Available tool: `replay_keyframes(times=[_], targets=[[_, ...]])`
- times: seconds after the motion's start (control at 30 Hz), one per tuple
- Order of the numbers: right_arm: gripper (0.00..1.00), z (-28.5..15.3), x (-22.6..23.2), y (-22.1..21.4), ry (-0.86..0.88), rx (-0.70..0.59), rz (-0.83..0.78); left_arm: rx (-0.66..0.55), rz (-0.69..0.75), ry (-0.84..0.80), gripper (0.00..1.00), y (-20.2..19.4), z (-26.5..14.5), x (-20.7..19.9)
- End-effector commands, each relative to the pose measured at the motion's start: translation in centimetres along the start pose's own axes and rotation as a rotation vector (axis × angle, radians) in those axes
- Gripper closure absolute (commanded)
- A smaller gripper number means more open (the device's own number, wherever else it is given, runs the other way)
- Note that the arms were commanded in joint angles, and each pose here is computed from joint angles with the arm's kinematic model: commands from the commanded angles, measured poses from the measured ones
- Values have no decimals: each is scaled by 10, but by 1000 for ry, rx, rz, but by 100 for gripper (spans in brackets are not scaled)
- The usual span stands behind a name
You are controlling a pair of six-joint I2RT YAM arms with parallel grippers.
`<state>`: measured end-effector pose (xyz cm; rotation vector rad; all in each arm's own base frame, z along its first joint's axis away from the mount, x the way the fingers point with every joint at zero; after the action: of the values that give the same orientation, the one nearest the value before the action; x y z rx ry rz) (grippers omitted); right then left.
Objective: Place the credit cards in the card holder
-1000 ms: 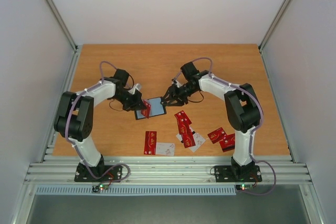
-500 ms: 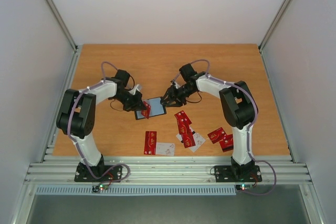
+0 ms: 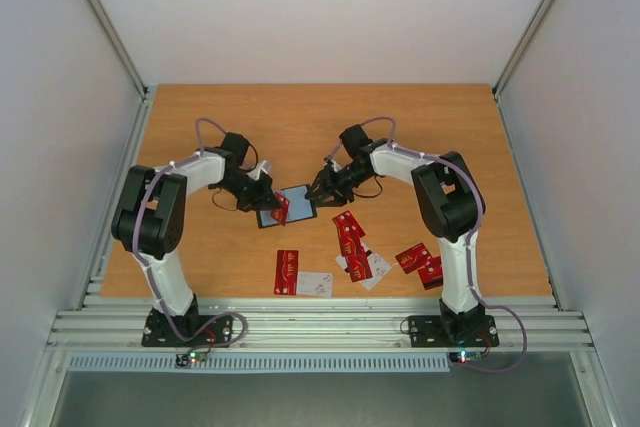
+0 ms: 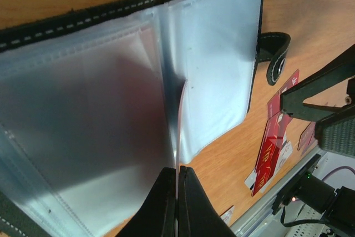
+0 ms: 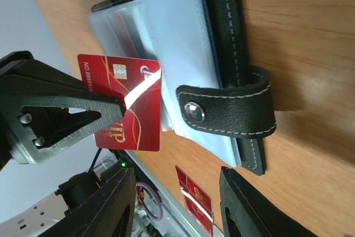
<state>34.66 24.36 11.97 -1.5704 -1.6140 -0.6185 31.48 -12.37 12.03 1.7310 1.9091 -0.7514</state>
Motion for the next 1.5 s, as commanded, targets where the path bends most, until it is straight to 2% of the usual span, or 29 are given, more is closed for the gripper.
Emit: replay_keyframes(times=[0.0, 0.97, 1.47], targets=[[57, 4, 2, 6, 17, 12, -27, -15, 16, 3, 100, 11, 1, -1], [57, 17, -13, 15, -3, 41, 2, -20, 28, 5, 100, 21, 7, 1], [58, 19, -16, 16, -3, 48, 10, -50, 17, 79, 100, 19, -6, -4]])
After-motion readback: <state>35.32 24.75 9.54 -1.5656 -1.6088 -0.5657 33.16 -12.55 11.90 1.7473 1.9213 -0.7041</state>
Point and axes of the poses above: each gripper's point midway between its finger pads, its own z axis out along the fingers, its own x axis along the line the jaws close on, y = z × x, the point moved 10 cm from there along -z, back along the fingers, and after that the axes turned 2 degrees about -z, right-handed, at the moved point
